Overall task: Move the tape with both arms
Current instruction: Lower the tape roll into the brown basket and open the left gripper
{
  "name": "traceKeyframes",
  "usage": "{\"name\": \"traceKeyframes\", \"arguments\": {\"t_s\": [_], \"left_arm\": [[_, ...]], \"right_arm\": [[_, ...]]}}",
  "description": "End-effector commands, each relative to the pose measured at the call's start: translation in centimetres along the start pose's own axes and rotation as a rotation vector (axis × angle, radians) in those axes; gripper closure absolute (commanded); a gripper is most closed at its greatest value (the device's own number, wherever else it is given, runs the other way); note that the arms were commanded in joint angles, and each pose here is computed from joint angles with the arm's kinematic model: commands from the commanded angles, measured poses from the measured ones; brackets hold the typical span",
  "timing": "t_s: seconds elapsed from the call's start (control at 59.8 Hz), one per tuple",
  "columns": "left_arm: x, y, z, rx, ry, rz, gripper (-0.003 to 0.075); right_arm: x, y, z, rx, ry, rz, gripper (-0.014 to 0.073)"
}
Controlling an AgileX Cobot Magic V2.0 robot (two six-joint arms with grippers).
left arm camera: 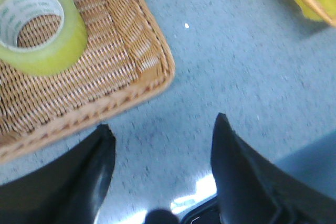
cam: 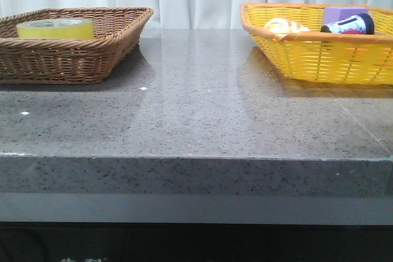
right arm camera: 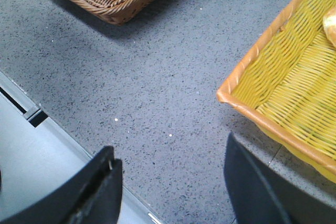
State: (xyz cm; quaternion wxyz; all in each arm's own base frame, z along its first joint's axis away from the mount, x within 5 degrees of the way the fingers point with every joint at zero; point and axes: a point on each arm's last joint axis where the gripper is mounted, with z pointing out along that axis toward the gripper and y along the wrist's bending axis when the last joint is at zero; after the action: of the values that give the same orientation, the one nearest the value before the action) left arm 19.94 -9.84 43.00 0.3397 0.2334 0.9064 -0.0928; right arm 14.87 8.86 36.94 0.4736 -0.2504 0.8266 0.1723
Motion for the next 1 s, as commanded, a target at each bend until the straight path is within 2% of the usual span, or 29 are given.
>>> {"name": "traceKeyframes", "arguments": {"t_s": [0.0,0.201,0.402,0.619,0.803,0.904,0.987], "left_arm": [[1.7,-0.5,-2.4,0.011,-0.136,-0.004,0.0314],[6.7,-0.7,-3.4,0.0,-0.236,-0.005,0.0314],[10.4,-0.6,-3.9,-0.028,-0.33,0.006,0.0314],[12.1,0.0,-3.9,-0.098,-0.349,-0.059,0.0343],[12.2,0.0,-3.8,-0.098,-0.346,-0.059,0.0382],[12.1,0.0,-3.8,-0.097,-0.353,-0.059,0.0434],[12.0,0.0,-3.9,-0.096,-0.369,-0.059,0.0513]], "right_arm": [[-1.3,0.0,-0.6,0.006,-0.098,0.02,0.0141],[-1.1,0.1,-0.5,-0.007,-0.069,0.027,0.0141],[-1.1,-0.4,-0.6,0.028,-0.072,0.02,0.0141],[-1.0,-1.4,-0.7,0.083,-0.072,0.067,0.0141],[-1.0,-1.4,-0.7,0.083,-0.072,0.067,0.0147],[-1.0,-1.4,-0.7,0.083,-0.072,0.067,0.0239],[-1.0,-1.4,-0.7,0.082,-0.071,0.067,0.0402]]}}
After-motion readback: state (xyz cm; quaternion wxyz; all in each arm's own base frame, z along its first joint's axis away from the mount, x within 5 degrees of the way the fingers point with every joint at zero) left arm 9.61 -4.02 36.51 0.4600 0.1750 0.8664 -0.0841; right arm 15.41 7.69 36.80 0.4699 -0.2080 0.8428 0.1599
